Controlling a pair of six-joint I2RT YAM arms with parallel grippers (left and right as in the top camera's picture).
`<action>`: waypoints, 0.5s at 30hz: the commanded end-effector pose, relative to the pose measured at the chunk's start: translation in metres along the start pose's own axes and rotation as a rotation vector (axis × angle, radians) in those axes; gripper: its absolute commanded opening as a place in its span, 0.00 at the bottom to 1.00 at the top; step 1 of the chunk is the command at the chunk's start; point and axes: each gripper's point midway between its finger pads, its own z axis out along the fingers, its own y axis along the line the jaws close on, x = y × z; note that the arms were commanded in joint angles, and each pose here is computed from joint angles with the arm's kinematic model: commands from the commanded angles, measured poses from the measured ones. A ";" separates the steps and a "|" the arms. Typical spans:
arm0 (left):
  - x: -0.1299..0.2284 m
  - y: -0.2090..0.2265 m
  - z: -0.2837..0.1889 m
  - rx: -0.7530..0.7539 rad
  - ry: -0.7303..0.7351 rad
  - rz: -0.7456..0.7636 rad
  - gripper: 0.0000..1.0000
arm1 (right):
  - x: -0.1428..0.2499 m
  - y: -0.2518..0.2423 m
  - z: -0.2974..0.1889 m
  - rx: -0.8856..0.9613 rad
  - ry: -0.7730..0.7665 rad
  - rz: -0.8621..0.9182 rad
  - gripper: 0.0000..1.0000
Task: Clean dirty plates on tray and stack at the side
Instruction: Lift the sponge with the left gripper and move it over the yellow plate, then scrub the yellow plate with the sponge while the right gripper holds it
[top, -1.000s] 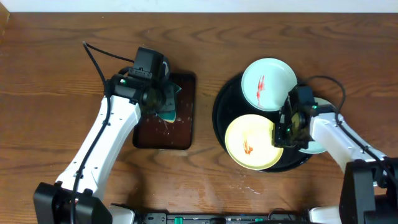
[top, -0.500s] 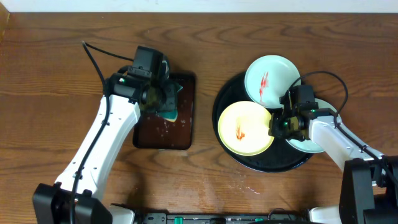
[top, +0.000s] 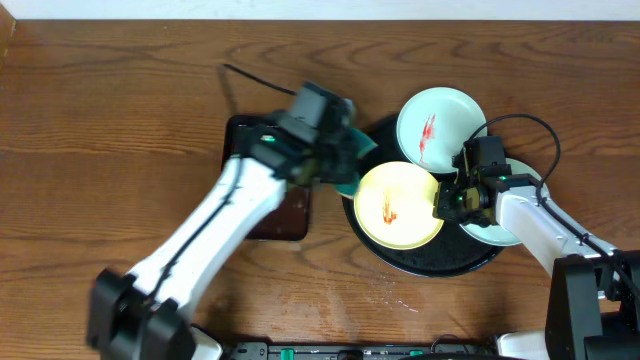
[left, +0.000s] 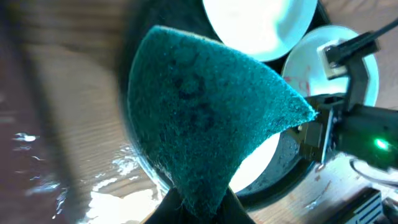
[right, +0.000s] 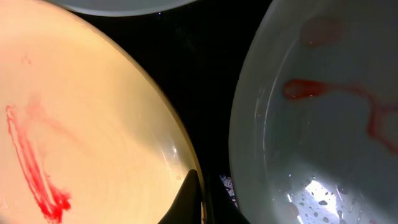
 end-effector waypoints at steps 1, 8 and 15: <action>0.013 -0.004 0.046 -0.010 0.086 -0.122 0.08 | -0.003 -0.004 -0.001 0.034 -0.021 0.014 0.01; 0.044 -0.043 0.124 0.170 0.249 -0.151 0.08 | -0.003 -0.004 -0.001 0.034 -0.020 0.014 0.01; 0.062 -0.030 0.165 0.105 0.274 -0.134 0.07 | -0.003 -0.004 -0.001 0.034 -0.017 0.014 0.01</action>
